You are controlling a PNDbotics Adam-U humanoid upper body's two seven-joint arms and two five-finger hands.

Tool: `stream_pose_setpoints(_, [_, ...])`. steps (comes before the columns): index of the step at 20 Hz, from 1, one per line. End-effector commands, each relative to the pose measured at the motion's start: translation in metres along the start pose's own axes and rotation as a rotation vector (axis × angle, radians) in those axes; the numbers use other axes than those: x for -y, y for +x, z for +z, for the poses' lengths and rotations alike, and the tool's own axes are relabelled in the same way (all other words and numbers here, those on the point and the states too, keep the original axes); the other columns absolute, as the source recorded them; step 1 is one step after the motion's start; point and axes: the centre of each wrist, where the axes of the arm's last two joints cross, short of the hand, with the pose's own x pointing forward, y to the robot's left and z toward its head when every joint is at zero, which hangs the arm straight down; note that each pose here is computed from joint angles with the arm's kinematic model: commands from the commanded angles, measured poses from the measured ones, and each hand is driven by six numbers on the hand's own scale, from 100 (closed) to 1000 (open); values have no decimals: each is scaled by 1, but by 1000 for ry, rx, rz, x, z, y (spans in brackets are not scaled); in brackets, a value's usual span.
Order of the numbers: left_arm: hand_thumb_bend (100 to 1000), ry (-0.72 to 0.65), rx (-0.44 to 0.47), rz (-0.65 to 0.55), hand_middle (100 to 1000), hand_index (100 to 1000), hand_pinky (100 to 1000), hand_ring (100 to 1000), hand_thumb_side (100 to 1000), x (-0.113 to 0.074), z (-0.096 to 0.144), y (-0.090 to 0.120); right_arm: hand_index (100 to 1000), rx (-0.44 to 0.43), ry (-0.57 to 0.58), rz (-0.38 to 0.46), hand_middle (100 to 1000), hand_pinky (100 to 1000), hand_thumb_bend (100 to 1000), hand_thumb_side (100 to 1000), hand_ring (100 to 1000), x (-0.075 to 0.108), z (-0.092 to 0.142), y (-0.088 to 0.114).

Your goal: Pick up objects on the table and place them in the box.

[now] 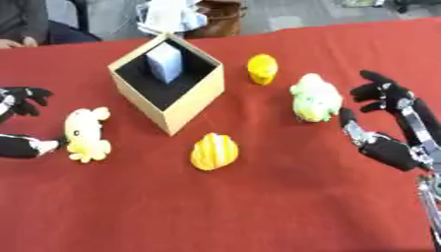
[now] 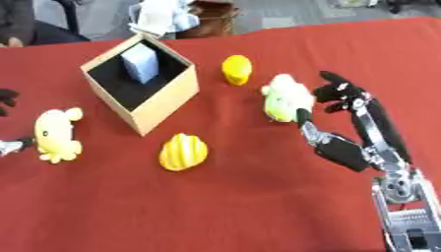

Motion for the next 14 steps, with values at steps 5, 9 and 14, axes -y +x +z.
stream_pose_setpoints(5, [576, -15, -21, -106, 711, 872, 742, 677, 202, -14, -3, -9, 943, 21, -4, 5, 710, 673, 221, 477, 744, 4, -3, 3])
stream_pose_setpoints(9, [589, -49, -1, -123, 735, 878, 754, 698, 196, -9, -12, -4, 943, 27, 6, 1, 710, 673, 221, 479, 744, 2, -3, 4])
stream_pose_setpoints(14, [594, -151, 23, -177, 744, 880, 756, 703, 198, 1, -46, 14, 944, 27, 8, -3, 710, 673, 220, 479, 744, 1, -3, 4])
